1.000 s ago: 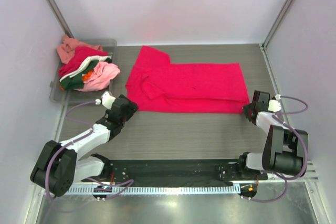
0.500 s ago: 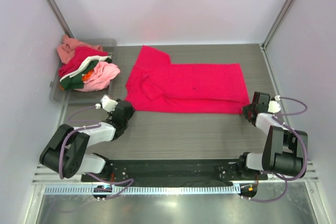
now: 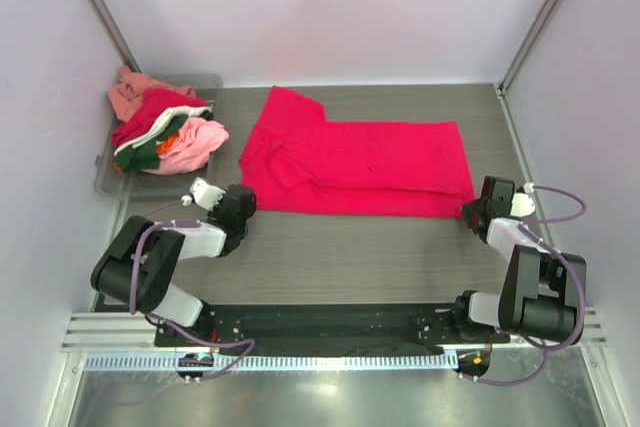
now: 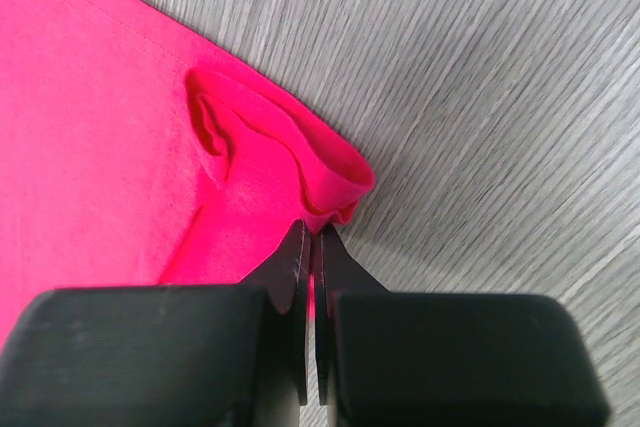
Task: Fold and stack the t-shirts
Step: Fold the tshirt
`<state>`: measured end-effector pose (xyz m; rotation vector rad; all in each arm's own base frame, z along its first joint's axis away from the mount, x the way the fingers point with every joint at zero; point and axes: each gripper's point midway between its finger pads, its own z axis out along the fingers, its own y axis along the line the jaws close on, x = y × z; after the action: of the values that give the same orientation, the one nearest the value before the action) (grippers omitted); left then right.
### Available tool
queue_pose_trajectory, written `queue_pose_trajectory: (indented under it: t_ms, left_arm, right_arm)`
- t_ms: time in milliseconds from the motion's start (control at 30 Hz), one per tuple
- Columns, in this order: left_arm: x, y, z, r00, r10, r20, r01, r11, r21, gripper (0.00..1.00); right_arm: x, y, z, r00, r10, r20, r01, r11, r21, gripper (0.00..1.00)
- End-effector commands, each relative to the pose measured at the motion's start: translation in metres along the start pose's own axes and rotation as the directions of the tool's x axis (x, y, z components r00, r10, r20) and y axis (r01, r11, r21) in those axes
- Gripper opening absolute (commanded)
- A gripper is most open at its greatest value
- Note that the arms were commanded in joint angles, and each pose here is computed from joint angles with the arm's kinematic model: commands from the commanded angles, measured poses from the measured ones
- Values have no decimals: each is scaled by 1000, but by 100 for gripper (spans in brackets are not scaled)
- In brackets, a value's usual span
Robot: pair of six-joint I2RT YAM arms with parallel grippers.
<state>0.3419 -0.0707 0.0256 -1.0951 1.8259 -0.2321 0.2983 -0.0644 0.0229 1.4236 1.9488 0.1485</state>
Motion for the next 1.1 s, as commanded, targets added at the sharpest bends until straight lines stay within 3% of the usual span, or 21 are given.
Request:
queue_pose_trajectory:
  t_ms: [0,300,400,533,600,633,733,833,1067]
  left_arm:
    - [-7,1,9,999,-30,24,30,999,-17,1]
    - [-26,-18,-3,995,99,-19,-101,988,-120,0]
    - [-50,-53,-15,998,65,16,-64,997,-50,0]
    - [-106,-115,-42,990,111,92,-114,993,24,0]
    - [-128,-124,-57,980,172,102,-171,985,-16,0]
    - [-158,-157,-76,975,165,146,-172,984,37,0]
    - [-201,-180,-119,963,203,176,-217,974,70,0]
    - [-233,-199,-163,964,159,211,-199,962,185,0]
    - [-280,-200,-253,968,91,233,-174,913,368,0]
  right_arm:
    - [-8,7,-4,1000,-1,31,2,999,-32,1]
    - [-32,29,-19,998,11,63,-9,1000,-30,1]
    - [-53,57,-33,996,36,87,-30,997,-70,1]
    - [-86,102,-60,994,62,94,-51,992,-112,1]
    - [-118,143,-89,988,82,130,-56,980,-189,1]
    - [-123,148,-99,989,80,126,-55,981,-188,1]
    - [-162,189,-165,975,107,195,-42,950,-310,1]
    - [-171,199,-213,969,122,213,-28,916,-399,1]
    - [-186,207,-326,946,163,280,32,813,-581,1]
